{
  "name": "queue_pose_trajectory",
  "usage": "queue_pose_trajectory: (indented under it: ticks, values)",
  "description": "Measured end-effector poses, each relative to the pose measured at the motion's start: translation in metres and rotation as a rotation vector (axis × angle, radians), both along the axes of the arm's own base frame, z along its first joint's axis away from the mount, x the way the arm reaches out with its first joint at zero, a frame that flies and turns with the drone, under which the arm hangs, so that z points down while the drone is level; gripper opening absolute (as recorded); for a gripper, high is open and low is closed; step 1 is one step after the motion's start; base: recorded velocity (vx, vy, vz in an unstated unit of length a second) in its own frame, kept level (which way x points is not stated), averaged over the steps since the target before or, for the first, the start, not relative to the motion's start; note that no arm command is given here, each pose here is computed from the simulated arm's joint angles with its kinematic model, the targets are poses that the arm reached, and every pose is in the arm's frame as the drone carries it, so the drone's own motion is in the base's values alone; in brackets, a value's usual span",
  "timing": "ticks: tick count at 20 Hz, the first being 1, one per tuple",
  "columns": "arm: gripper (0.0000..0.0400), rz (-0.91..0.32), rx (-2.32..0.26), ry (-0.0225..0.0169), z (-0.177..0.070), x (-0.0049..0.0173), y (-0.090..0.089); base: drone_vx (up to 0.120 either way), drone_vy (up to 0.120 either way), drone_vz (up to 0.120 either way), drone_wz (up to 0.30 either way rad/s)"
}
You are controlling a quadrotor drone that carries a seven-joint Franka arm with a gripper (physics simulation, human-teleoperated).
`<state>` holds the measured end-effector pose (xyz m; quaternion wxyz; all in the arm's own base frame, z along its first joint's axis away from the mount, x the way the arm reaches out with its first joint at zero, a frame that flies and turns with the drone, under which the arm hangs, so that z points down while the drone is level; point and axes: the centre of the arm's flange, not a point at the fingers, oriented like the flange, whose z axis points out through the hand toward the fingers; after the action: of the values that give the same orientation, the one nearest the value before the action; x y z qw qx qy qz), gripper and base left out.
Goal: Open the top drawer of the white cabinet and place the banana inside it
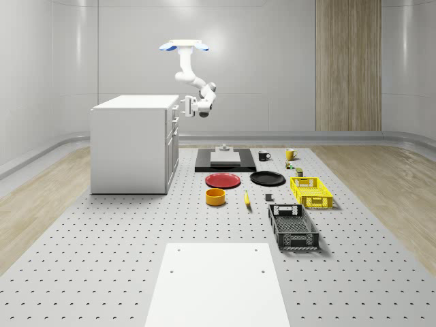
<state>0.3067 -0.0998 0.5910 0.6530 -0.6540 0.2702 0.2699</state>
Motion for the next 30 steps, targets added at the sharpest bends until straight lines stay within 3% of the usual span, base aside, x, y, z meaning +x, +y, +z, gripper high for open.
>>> queue_pose_trajectory:
  ticks: [10, 30]
  values:
    - [0.04, 0.0, 0.0, 0.0, 0.0, 0.0, 0.0, 0.044, 0.0, 0.0, 0.0]
    - [0.04, 0.0, 0.0, 0.0, 0.009, 0.0, 0.015, 0.0, 0.0, 0.0, 0.0]
